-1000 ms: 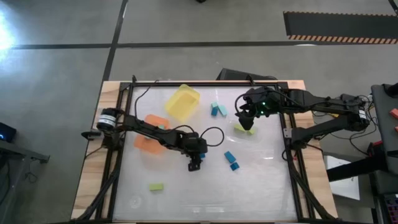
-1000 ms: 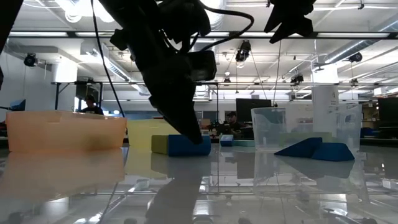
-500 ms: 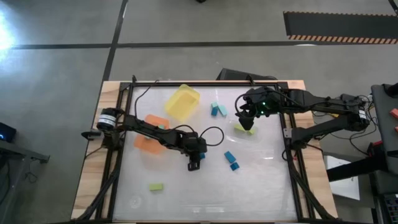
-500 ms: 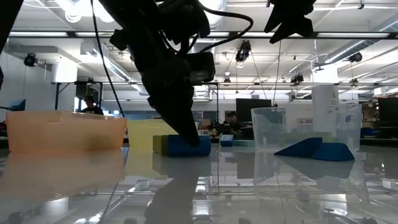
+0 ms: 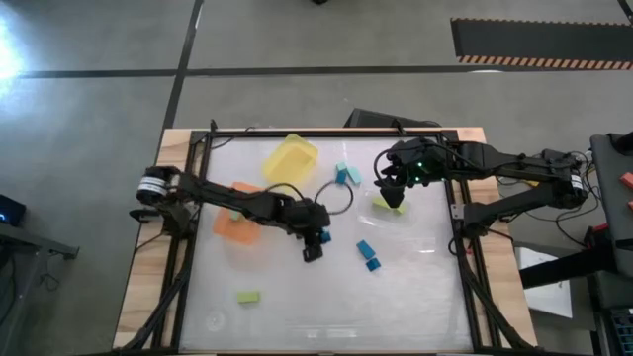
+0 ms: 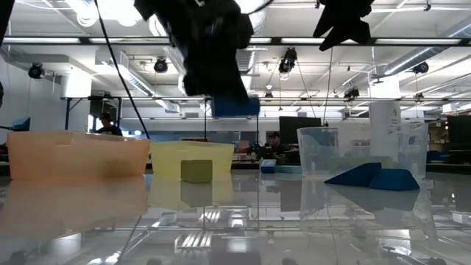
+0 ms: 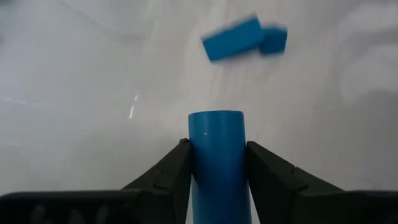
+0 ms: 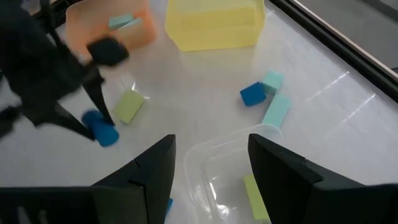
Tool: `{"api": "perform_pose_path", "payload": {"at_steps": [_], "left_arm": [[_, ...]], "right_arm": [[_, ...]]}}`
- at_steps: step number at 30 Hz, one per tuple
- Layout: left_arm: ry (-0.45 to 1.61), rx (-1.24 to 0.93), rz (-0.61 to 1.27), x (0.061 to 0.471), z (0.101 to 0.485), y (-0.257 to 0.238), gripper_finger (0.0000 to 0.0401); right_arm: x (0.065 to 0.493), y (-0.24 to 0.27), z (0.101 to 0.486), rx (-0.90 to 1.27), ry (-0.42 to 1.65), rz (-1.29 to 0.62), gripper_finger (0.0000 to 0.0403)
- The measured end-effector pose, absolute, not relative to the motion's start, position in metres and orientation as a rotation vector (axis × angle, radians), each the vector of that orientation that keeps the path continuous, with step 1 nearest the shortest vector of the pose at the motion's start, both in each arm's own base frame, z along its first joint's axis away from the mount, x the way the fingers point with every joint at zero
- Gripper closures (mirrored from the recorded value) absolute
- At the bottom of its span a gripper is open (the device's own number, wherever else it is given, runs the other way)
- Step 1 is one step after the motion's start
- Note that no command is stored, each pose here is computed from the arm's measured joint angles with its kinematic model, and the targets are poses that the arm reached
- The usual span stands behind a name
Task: Sort & place blocks by color
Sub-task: Put the blue block into the yellow bin
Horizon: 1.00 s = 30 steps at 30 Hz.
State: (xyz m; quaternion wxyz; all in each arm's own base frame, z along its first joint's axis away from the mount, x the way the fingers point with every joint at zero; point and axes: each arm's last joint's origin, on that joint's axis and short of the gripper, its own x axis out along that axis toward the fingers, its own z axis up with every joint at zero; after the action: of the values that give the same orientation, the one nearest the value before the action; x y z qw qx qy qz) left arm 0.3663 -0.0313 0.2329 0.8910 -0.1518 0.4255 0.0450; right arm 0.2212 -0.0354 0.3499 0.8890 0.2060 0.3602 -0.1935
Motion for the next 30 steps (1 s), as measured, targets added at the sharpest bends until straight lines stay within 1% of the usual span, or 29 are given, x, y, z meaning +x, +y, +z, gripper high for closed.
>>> {"api": "perform_pose_path", "payload": {"at_steps": [3,7,11,15,18,23,26,30], "left_arm": [[0.842,-0.367,0.14,0.36,0.258,-0.015,0.0285],[0.78,-0.445,0.23,0.347,0.28,0.015,0.0284],[0.732,-0.493,0.34,0.328,0.297,0.053,0.0283],[0.708,-0.491,0.451,0.309,0.304,0.096,0.0282],[0.705,-0.475,0.537,0.295,0.304,0.13,0.0282],[0.752,-0.489,0.669,0.272,0.287,0.179,0.0281],[0.781,-0.502,0.711,0.262,0.272,0.195,0.0281],[0.822,-0.498,0.717,0.259,0.253,0.201,0.0281]], "right_arm": [[0.221,-0.035,0.35,0.421,0.749,-0.399,0.0211],[0.221,-0.035,0.35,0.397,0.753,-0.389,0.0211],[0.221,-0.035,0.35,0.394,0.753,-0.387,0.0211],[0.221,-0.035,0.35,0.396,0.747,-0.388,0.0211],[0.222,-0.036,0.351,0.397,0.738,-0.398,0.0211],[0.224,-0.041,0.349,0.435,0.728,-0.441,0.0211],[0.225,-0.045,0.349,0.464,0.714,-0.482,0.0211],[0.227,-0.048,0.348,0.496,0.694,-0.528,0.0211]]}}
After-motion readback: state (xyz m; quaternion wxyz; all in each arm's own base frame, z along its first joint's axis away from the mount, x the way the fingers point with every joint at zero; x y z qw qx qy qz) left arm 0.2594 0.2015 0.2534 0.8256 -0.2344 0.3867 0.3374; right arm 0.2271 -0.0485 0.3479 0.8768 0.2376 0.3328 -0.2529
